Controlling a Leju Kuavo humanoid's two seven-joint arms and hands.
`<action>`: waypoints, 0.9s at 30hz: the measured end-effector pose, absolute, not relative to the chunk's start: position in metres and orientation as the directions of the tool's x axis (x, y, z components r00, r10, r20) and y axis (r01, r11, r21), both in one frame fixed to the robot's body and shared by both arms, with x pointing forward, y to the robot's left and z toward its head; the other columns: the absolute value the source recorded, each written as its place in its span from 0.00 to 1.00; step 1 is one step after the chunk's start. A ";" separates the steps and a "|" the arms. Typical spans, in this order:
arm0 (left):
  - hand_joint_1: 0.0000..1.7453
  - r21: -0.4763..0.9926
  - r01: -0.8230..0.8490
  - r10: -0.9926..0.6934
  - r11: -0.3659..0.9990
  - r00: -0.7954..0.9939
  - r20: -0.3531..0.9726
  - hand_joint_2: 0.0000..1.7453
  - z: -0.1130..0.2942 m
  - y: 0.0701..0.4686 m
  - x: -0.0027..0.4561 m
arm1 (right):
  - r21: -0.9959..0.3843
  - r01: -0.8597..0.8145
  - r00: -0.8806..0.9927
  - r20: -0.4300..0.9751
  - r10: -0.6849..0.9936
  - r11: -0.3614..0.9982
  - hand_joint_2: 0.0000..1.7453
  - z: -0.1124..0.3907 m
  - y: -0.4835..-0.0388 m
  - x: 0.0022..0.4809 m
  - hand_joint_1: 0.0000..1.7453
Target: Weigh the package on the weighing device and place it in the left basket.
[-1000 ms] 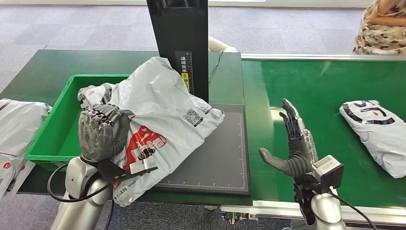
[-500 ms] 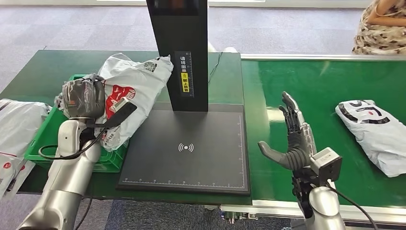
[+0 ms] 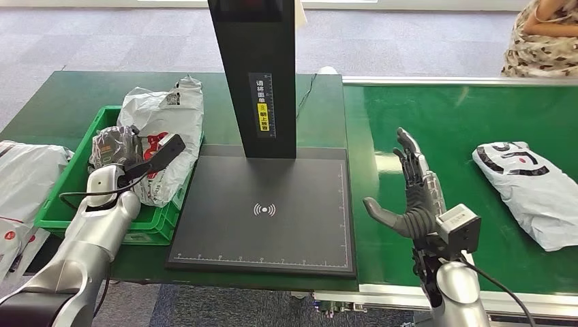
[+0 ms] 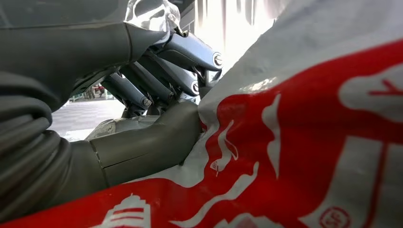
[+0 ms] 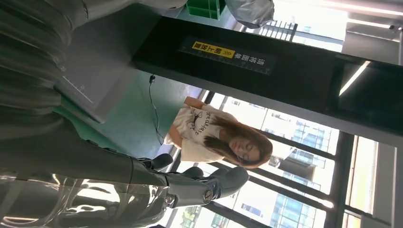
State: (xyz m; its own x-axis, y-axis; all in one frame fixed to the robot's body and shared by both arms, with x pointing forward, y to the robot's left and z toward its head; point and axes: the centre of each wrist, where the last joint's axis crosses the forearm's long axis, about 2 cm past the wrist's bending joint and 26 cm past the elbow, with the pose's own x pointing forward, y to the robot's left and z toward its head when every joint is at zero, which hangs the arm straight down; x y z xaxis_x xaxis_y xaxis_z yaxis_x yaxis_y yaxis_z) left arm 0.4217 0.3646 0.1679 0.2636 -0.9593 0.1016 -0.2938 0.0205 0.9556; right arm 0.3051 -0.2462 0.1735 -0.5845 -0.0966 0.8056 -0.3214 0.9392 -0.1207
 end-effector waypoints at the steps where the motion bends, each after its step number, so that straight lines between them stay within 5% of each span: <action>1: 1.00 0.958 -0.284 -0.957 0.026 0.271 0.106 1.00 0.167 0.367 0.422 | -0.121 -0.321 -0.583 0.807 -0.096 0.939 1.00 0.173 -0.246 0.305 0.00; 21: 0.96 0.947 -0.265 -0.917 0.182 0.302 0.260 1.00 0.174 0.410 0.416 | -0.134 -0.319 -0.563 0.823 -0.074 0.938 1.00 0.169 -0.246 0.299 0.00; 25: 0.04 0.954 -0.243 -0.928 0.175 0.282 0.242 1.00 0.175 0.406 0.410 | -0.132 -0.319 -0.559 0.826 -0.074 0.938 1.00 0.167 -0.247 0.297 0.00; 27: 0.00 0.957 -0.239 -0.933 0.168 0.276 0.232 1.00 0.176 0.404 0.407 | -0.133 -0.319 -0.558 0.826 -0.073 0.938 1.00 0.167 -0.247 0.296 0.00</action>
State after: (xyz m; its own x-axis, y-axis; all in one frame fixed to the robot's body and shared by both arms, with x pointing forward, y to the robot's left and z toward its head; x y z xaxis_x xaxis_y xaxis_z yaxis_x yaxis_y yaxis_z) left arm 0.4068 0.4042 0.1761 0.2759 -0.9327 0.2322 -0.2386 0.1676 0.9565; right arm 0.2955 -0.2466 0.1667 -0.5583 -0.0730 0.8264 -0.3193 0.9383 -0.1328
